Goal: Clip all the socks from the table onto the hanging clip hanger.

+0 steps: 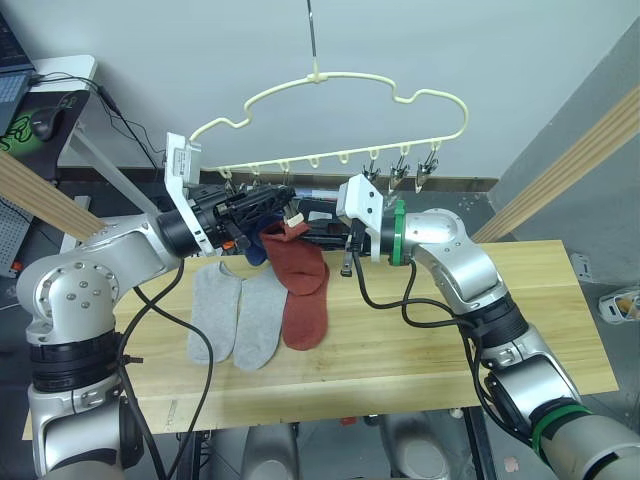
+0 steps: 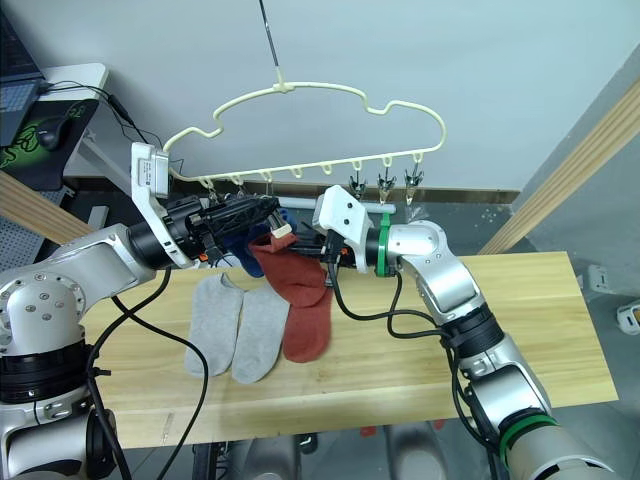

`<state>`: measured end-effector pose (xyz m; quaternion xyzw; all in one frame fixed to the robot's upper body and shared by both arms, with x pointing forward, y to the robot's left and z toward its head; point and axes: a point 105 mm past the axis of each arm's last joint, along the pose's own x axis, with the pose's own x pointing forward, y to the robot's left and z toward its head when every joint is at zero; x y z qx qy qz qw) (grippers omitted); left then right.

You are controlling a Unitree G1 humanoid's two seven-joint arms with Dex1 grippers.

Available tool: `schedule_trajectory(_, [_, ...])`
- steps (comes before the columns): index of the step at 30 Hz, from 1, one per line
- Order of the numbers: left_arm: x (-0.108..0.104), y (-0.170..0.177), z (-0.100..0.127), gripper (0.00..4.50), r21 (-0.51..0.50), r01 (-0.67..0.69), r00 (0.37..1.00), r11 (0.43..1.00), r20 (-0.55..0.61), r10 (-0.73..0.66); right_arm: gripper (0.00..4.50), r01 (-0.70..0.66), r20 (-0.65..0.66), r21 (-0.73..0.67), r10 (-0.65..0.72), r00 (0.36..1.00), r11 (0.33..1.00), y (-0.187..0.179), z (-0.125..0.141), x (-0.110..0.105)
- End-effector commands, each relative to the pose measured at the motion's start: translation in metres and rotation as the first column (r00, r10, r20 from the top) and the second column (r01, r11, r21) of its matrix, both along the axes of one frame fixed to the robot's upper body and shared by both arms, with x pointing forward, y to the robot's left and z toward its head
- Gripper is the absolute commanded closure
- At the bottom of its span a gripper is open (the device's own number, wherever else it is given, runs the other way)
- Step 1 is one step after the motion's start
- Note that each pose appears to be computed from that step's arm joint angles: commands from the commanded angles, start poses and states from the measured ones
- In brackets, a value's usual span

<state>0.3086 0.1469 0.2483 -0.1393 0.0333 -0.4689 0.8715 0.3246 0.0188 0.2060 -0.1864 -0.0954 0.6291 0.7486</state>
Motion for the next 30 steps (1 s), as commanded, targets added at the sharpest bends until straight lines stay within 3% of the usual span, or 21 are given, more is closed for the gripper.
schedule_trajectory(1, [-0.003,0.001,0.006,4.18,0.011,0.004,0.999,1.0,0.039,-0.005,4.5,-0.009,-0.005,0.07,0.01,1.0,0.998,-0.001,0.013,-0.003])
schedule_trajectory(18, [0.001,0.002,0.01,4.18,-0.007,-0.024,0.998,1.0,0.057,0.025,4.5,0.029,-0.174,0.184,0.003,0.985,0.982,0.002,0.006,-0.007])
schedule_trajectory(30, [0.002,-0.002,0.011,4.18,-0.026,-0.035,0.998,0.999,0.058,0.037,4.5,0.097,-0.137,0.202,-0.07,0.988,0.975,0.015,0.007,-0.005])
